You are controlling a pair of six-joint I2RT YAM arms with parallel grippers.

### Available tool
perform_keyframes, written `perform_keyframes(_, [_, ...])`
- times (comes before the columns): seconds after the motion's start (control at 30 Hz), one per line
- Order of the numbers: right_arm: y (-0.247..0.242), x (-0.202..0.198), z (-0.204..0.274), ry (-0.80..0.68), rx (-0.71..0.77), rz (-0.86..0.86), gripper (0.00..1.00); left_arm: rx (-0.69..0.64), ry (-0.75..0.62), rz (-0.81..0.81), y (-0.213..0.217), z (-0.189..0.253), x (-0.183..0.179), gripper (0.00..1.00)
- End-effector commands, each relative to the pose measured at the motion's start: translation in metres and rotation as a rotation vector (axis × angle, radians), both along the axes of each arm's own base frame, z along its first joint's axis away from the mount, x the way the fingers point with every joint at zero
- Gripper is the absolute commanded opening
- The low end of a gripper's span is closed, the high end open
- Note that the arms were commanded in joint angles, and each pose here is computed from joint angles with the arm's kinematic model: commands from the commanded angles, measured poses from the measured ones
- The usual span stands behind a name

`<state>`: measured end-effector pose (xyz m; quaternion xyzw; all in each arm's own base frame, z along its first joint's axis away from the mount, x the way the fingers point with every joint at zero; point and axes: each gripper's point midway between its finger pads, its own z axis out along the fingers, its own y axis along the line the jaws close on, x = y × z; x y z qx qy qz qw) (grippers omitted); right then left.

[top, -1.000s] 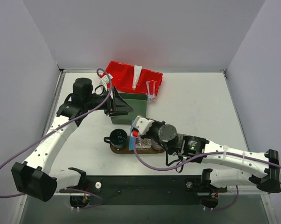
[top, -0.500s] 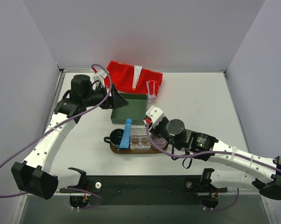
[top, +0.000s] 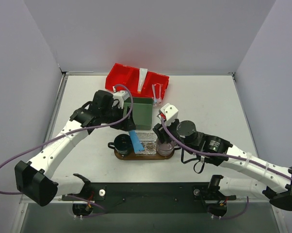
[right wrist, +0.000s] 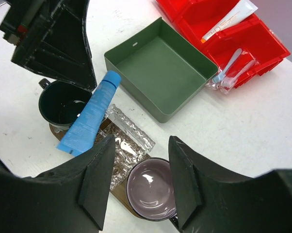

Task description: Prepare toiletry sets of a toothbrush and toothpaste on the tray

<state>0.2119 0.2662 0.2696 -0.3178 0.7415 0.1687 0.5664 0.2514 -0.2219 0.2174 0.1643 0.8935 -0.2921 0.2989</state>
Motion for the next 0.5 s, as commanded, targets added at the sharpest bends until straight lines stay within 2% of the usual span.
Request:
perform_keyframes(0.0, [-0.005, -0.002, 0.019, 0.025, 0.090, -0.036, 0.44, 0.047, 0.038, 0.015, 0.004, -0.023, 0.001, 0.82])
perform_keyframes(0.33, [-0.010, -0.006, 0.010, 0.065, 0.102, -0.054, 0.45, 0.066, 0.089, 0.081, -0.004, -0.046, 0.017, 0.81])
perform_keyframes(0.47, [-0.011, -0.007, 0.008, 0.069, 0.094, -0.058, 0.46, 0.041, 0.033, 0.078, -0.006, -0.034, 0.023, 0.81])
